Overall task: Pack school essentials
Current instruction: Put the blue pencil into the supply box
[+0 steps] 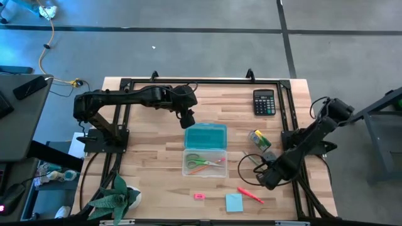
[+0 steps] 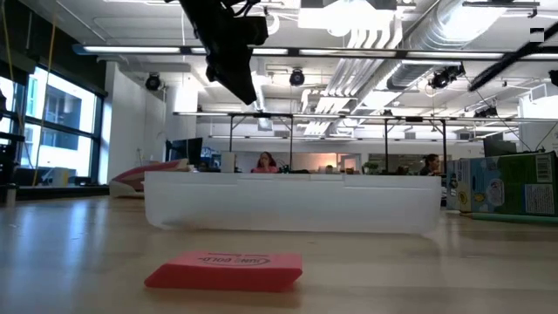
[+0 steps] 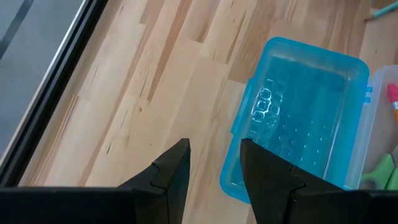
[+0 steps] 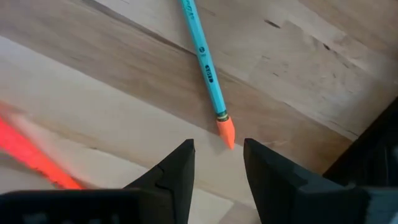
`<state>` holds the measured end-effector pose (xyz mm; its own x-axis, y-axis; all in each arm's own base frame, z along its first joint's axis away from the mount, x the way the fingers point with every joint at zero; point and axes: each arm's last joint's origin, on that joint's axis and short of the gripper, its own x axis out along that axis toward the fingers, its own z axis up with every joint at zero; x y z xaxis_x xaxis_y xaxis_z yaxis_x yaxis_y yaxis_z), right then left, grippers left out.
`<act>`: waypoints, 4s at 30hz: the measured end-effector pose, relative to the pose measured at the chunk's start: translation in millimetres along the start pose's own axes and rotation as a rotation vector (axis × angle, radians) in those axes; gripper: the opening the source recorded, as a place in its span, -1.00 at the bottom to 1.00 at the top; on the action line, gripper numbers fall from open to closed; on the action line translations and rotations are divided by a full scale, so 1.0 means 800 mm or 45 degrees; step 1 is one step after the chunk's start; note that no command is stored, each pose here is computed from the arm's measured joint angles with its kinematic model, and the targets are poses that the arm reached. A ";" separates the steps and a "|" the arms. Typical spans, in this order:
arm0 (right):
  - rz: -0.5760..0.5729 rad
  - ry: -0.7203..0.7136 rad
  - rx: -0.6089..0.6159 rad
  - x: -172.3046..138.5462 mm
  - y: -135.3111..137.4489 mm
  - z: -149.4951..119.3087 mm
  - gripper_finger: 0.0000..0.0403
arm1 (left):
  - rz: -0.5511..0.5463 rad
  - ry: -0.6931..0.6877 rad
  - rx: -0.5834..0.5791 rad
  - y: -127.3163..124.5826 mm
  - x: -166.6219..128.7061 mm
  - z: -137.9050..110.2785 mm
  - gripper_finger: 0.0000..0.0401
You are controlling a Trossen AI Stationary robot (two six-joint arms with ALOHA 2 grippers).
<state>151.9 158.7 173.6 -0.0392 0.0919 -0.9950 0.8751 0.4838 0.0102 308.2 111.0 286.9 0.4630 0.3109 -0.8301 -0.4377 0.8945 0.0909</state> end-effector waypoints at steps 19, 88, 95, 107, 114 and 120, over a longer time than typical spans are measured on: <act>-0.110 -0.060 -0.103 0.039 0.010 -0.017 -0.36 | -0.001 0.000 0.004 0.000 0.000 0.000 -0.36; 0.483 -0.506 -1.078 -0.115 0.096 0.174 -0.99 | 0.123 0.473 0.086 0.020 -0.019 -0.047 -0.36; 0.433 -0.478 -1.316 -0.098 0.101 0.194 -0.99 | 0.163 0.551 0.032 0.022 -0.022 -0.054 -0.36; 0.367 -0.520 -1.666 -0.064 0.125 0.204 -0.99 | 0.177 0.511 -0.072 0.021 -0.021 -0.051 -0.36; 0.265 -0.532 -1.827 -0.046 0.131 0.210 -0.99 | 0.178 0.511 -0.077 0.021 -0.021 -0.051 -0.36; 0.201 -0.521 -1.846 -0.034 0.134 0.213 -0.98 | 0.183 0.509 -0.104 0.021 -0.021 -0.051 -0.36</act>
<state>328.9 59.7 184.6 0.3531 0.1000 -0.9302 -0.3696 0.9283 -0.0405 261.7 107.9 279.9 0.0650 0.2672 -0.9614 -0.5433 0.8176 0.1905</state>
